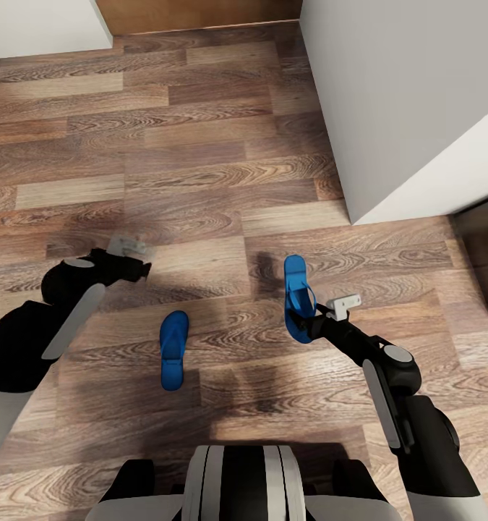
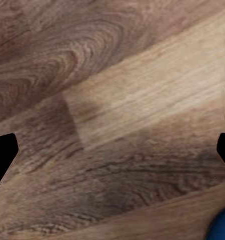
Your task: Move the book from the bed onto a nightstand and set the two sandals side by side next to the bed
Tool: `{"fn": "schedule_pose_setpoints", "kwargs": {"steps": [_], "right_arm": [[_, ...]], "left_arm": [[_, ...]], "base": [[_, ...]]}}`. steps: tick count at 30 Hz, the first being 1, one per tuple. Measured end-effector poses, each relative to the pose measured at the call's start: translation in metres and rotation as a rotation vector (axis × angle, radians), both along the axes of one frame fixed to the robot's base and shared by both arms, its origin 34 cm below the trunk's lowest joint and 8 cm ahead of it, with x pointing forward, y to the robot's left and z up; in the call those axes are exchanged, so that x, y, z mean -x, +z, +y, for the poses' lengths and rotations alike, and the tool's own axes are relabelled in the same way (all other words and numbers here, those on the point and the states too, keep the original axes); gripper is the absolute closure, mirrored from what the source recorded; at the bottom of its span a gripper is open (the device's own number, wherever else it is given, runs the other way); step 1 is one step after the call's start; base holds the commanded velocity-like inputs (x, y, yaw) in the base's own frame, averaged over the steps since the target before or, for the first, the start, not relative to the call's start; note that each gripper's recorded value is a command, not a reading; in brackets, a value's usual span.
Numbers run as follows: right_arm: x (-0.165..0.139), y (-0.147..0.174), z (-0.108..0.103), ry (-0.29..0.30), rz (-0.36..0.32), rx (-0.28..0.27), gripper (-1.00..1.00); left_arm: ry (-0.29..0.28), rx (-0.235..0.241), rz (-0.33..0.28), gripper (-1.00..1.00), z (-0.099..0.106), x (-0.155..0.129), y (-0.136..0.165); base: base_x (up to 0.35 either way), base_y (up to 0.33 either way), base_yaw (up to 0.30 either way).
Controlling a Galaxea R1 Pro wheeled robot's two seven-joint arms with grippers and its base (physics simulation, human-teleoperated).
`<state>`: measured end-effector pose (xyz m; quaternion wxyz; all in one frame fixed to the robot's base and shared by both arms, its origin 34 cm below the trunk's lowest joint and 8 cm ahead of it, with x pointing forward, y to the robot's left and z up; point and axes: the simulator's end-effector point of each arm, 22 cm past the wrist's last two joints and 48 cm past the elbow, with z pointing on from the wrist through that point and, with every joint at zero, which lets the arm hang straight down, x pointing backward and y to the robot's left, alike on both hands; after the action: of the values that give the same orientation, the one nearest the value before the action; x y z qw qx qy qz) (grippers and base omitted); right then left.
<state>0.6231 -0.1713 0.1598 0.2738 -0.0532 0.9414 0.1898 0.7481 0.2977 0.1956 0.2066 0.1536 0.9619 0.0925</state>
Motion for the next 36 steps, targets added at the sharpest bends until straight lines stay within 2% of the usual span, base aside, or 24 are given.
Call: {"fn": "schedule_pose_setpoints", "kwargs": {"steps": [6,9,14,15,18,21,23,24,31,34,36], "right_arm": [[0.0,0.0,0.0,0.0,0.001,0.0,1.0],[0.001,0.0,0.0,0.001,0.002,0.0,1.0],[0.001,0.0,0.0,0.001,0.002,0.0,1.0],[0.001,0.0,0.001,0.001,0.002,-0.001,1.0],[0.001,0.0,0.001,0.001,0.002,-0.001,1.0],[0.001,0.0,0.001,0.002,0.002,-0.001,1.0],[0.001,0.0,0.001,0.002,0.002,-0.001,1.0],[0.001,0.0,0.001,0.002,0.002,-0.001,1.0],[0.001,0.0,0.001,0.003,0.002,-0.001,1.0],[0.001,0.0,0.002,0.003,0.002,-0.002,1.0],[0.001,0.0,0.002,0.003,0.002,-0.002,1.0]], "left_arm": [[-0.025,0.063,-0.025,-1.0,-0.015,-0.017,0.01],[-0.037,0.095,-0.062,-1.0,-0.023,-0.027,0.015],[-0.064,0.101,-0.065,-1.0,-0.03,-0.026,0.014],[-0.092,0.095,-0.059,-1.0,-0.035,-0.021,0.011],[-0.121,0.097,-0.078,-1.0,-0.04,-0.02,0.009],[-0.16,0.152,-0.127,-1.0,-0.053,-0.026,0.014],[-0.192,0.188,-0.131,-1.0,-0.058,-0.026,0.016],[-0.255,0.216,-0.12,-1.0,-0.058,-0.024,0.018],[-0.442,0.19,-0.096,-1.0,-0.061,-0.026,0.026],[-0.497,0.191,-0.106,-1.0,-0.067,-0.029,0.029],[-0.512,0.19,-0.113,-1.0,-0.068,-0.03,0.029]], "base": [[0.0,0.0,0.0],[0.0,0.0,0.0],[0.0,0.0,0.0],[0.0,0.0,0.0],[0.0,0.0,0.0],[0.0,0.0,0.0],[0.0,0.0,0.0],[0.0,0.0,0.0],[0.0,0.0,0.0],[0.0,0.0,0.0],[0.0,0.0,0.0]]}}
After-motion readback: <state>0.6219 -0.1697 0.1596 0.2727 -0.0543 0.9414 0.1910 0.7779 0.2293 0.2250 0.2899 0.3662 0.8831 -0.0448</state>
